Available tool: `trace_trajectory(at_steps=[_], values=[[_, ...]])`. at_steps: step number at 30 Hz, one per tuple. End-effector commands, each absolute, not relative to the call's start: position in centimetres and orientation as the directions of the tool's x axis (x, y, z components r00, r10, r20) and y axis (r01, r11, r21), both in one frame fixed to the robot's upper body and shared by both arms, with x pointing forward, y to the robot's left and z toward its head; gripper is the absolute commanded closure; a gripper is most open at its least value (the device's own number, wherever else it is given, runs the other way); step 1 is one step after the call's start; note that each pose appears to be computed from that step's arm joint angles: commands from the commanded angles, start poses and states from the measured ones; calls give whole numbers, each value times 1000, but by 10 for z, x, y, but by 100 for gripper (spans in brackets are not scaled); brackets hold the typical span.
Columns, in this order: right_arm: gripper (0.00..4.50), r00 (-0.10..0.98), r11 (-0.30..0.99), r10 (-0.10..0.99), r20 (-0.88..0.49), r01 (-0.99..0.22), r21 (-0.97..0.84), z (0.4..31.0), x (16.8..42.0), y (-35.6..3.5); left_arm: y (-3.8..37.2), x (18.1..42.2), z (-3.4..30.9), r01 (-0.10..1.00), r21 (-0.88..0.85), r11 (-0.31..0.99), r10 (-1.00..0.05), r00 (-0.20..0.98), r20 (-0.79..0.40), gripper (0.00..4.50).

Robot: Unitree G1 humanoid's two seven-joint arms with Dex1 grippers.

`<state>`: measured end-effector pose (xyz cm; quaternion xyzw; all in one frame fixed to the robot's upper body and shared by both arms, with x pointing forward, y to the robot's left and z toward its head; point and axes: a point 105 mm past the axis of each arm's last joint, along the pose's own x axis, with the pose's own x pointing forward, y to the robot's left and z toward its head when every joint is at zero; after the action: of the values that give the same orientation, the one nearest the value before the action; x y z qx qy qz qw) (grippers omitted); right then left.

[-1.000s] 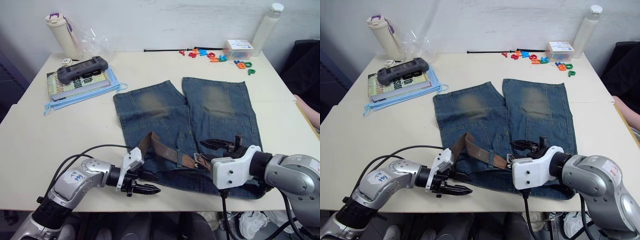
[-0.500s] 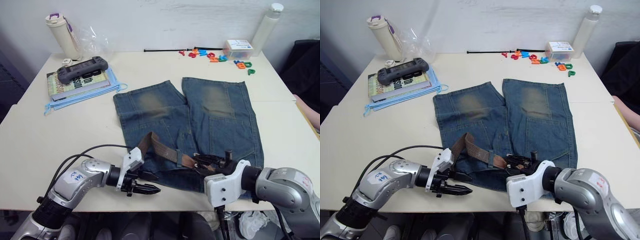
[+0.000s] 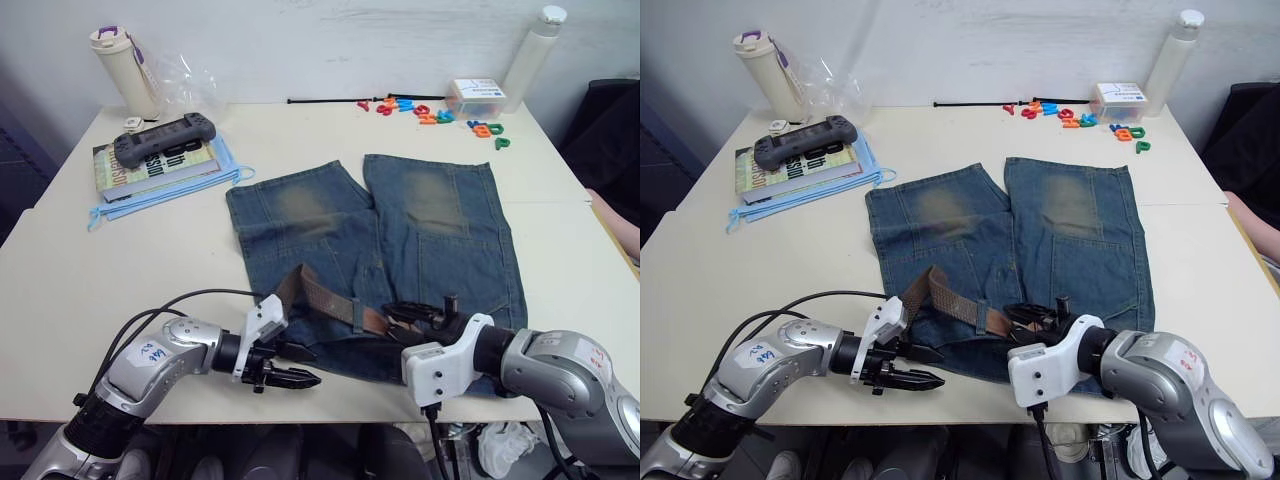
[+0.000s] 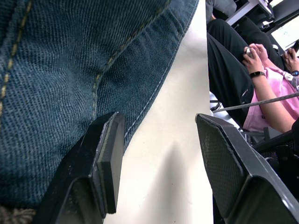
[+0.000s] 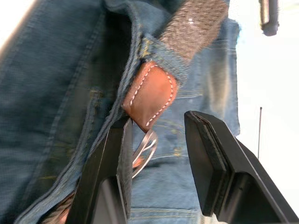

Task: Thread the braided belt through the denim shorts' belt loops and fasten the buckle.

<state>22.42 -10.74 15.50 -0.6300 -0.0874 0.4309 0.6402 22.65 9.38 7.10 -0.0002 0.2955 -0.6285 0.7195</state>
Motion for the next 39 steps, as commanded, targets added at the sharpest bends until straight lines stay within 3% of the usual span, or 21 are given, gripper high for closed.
trace_trajectory(at_steps=[1,15,18,20,21,29,39], values=[[261,604,-167,689,-401,-406,-898,162,221,-100,117,228,34,826,-409,387,-814,99,-572,170],[261,590,-167,700,-403,-414,-895,154,215,-98,117,228,34,826,-411,386,-814,95,-573,170],[339,588,-177,700,-406,-408,-896,154,214,-98,118,228,34,826,-411,386,-813,94,-574,170],[436,588,-176,702,-401,-403,-898,155,213,-97,118,228,34,826,-411,386,-813,94,-575,170],[448,587,-175,704,-400,-401,-899,156,213,-97,118,229,34,825,-411,386,-813,94,-575,170],[448,591,-167,708,-386,-391,-905,160,212,-96,118,228,33,826,-412,385,-813,92,-575,170],[448,631,-106,693,-349,-389,-915,200,217,-120,121,227,31,825,-411,387,-810,92,-579,170]])
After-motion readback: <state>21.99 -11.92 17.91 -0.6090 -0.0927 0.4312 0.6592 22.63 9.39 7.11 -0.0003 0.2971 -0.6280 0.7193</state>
